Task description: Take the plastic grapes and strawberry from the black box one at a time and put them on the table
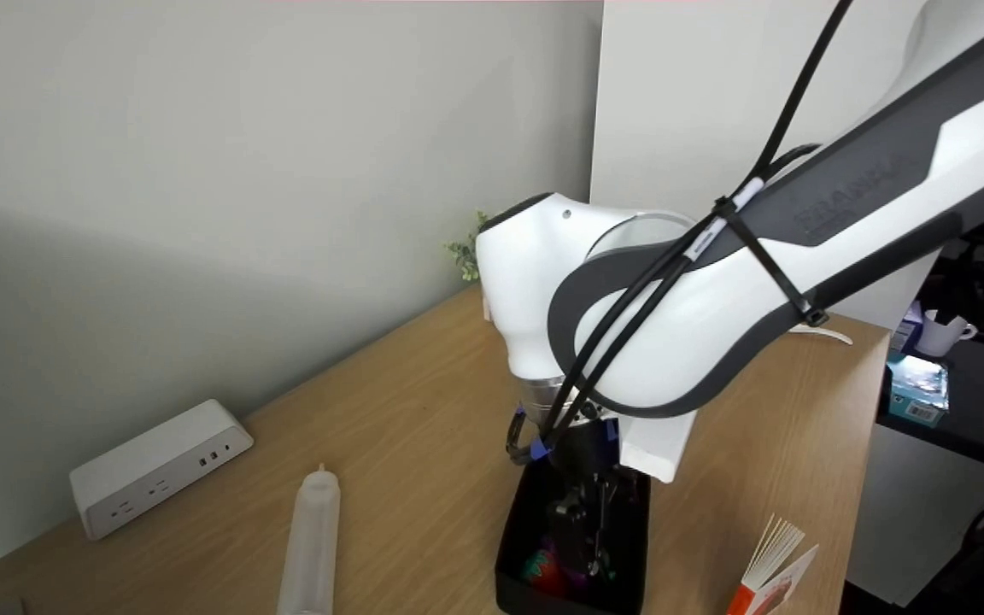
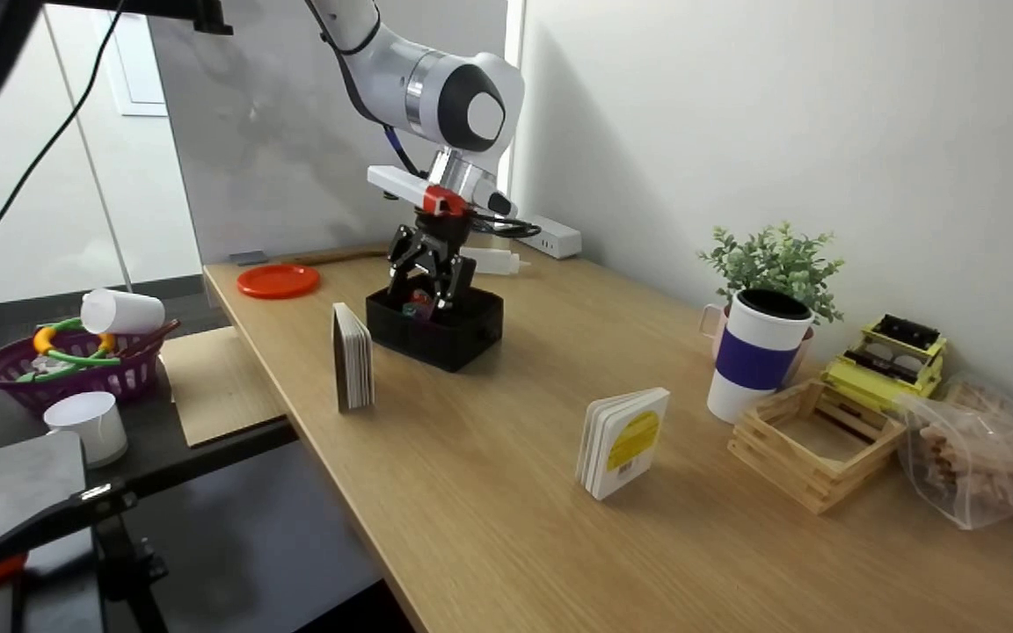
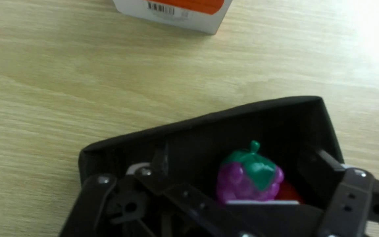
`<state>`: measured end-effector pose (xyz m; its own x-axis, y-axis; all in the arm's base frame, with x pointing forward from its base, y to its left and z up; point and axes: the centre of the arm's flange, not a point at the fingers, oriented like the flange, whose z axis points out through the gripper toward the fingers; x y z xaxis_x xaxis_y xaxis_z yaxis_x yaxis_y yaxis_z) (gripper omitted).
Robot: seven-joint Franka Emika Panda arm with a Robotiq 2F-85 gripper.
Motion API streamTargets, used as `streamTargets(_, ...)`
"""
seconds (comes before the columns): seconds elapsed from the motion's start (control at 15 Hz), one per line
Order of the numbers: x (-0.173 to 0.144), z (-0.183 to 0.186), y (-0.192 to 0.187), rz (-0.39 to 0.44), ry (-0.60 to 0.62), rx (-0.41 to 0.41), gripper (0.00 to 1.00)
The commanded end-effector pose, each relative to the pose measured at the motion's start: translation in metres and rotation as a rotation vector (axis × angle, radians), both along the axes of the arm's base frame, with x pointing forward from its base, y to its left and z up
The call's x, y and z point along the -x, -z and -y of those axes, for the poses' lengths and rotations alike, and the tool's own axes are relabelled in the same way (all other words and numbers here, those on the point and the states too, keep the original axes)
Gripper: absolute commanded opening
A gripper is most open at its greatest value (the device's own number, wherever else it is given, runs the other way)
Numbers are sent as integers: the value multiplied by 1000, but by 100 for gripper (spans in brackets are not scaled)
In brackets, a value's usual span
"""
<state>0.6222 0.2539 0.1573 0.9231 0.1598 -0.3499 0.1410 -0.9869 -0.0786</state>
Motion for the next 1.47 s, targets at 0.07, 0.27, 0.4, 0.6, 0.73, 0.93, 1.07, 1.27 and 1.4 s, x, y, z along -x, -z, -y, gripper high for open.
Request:
streamTargets(0.07, -5, 8, 20, 41, -24, -50, 100)
streamTargets(0.27, -8, 7, 33, 30, -51, -63, 100)
streamTargets(0.4, -9, 5, 41, 14, -65, -65, 100)
streamTargets(0.6, -10, 2, 48, 1, -82, -66, 74)
streamTargets(0.73, -12, 2, 46, -1, -84, -63, 60)
streamTargets(0.93, -14, 0, 42, -3, -85, -60, 37)
streamTargets(1.07, -15, -1, 42, -5, -85, -57, 23)
streamTargets(1.27, -16, -2, 41, -8, -85, -55, 12)
streamTargets(1.4, -15, -2, 40, -9, -85, -52, 12)
